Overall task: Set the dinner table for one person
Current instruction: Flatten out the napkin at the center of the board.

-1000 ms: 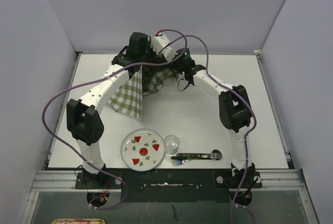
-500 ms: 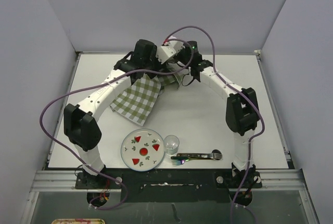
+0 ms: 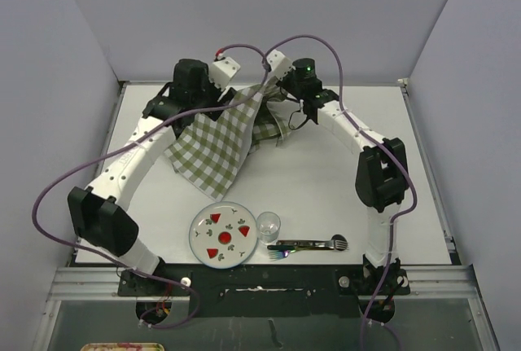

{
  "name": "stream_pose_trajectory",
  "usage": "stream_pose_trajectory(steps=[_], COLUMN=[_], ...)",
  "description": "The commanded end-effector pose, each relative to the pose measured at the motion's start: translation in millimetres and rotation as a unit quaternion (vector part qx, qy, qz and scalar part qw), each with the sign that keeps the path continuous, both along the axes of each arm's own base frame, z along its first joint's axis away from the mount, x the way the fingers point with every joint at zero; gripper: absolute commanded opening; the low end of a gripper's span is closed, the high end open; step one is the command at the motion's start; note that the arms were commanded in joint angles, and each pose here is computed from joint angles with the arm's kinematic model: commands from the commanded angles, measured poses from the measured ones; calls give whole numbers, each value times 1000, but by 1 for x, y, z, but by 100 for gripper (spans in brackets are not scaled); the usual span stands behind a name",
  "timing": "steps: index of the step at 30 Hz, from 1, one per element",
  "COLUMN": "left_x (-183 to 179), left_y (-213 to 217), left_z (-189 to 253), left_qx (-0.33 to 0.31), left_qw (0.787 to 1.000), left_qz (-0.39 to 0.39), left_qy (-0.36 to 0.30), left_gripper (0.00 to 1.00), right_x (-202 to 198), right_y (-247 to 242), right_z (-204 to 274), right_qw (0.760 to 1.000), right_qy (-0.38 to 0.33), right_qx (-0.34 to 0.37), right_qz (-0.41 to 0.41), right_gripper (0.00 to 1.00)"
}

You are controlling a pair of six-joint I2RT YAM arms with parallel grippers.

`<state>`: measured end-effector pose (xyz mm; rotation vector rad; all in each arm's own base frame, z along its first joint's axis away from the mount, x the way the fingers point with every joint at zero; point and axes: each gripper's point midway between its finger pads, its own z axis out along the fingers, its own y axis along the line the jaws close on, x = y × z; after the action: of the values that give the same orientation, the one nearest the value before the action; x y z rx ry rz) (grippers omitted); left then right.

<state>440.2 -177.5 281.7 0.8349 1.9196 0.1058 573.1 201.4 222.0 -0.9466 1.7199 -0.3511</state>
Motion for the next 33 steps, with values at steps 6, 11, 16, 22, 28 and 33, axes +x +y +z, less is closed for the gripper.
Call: stream_pose_trajectory(steps=[6, 11, 16, 22, 28, 33], left_x=[-49, -68, -81, -86, -84, -80], left_y=[35, 34, 22, 5, -5, -10], left_z=[26, -26, -73, -105, -109, -119], left_qx=[-113, -127, -109, -79, -85, -78], left_qw=[993, 989, 990, 993, 994, 996], left_qz=[38, 52, 29, -2, -15, -28], left_qy=[4, 59, 83, 91, 63, 28], left_gripper=[77, 77, 76, 75, 74, 73], right_x=[16, 15, 10, 4, 4, 0], right_y=[-41, -45, -46, -50, -55, -56], right_z=[89, 93, 94, 90, 89, 88], right_qw=[995, 994, 994, 994, 994, 994], right_qy=[-82, -68, -54, -36, -34, -32], right_qx=[46, 64, 72, 76, 63, 64], right_qz=[-44, -53, -58, -70, -80, -81], right_gripper=[0, 0, 0, 0, 0, 0])
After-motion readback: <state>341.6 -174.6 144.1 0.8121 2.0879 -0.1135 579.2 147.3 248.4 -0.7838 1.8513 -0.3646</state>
